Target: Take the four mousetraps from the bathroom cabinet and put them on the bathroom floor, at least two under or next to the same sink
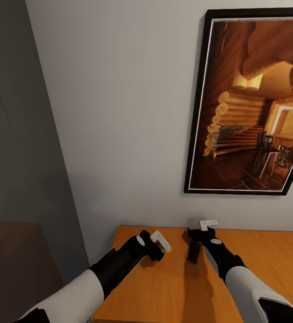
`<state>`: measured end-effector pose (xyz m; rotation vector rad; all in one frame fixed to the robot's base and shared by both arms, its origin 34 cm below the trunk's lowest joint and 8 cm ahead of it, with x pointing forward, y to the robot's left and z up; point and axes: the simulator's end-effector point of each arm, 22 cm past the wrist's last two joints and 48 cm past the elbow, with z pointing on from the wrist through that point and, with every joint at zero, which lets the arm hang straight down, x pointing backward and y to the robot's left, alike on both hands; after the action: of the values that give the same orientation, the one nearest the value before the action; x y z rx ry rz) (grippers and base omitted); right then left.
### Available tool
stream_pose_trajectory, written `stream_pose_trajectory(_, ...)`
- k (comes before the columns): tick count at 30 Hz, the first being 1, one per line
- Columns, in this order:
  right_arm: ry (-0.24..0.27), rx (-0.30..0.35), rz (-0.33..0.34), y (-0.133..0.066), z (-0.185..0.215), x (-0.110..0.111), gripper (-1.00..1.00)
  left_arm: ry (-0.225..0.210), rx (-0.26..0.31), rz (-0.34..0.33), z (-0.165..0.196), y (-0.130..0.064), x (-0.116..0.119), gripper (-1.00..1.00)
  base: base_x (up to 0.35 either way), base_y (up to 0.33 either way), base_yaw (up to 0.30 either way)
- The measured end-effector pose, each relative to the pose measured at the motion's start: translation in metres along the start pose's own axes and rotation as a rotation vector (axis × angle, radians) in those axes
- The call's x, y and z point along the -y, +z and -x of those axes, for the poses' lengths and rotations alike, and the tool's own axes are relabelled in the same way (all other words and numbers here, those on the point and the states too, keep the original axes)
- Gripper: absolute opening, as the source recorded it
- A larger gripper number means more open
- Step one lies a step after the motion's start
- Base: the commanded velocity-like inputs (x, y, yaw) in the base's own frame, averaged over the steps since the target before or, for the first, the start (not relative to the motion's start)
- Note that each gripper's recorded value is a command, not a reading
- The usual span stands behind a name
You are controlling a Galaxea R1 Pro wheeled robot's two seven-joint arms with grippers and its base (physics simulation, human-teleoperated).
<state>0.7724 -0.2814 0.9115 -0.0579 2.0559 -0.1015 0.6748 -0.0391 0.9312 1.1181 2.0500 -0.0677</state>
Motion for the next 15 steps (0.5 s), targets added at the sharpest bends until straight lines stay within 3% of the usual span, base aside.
stream_pose_trajectory(6, -0.001, 0.0, 0.0, 0.0, 0.0, 0.0, 1.0, -0.016, -0.005, 0.013, -0.007, -0.001, -0.011, 1.0, 0.0, 0.0, 0.0)
stream_pose_trajectory(15, -0.001, 0.004, 0.003, 0.0, 0.0, -0.001, 1.0, -0.088, -0.006, 0.044, -0.016, -0.003, -0.037, 1.0, 0.0, 0.0, 0.0)
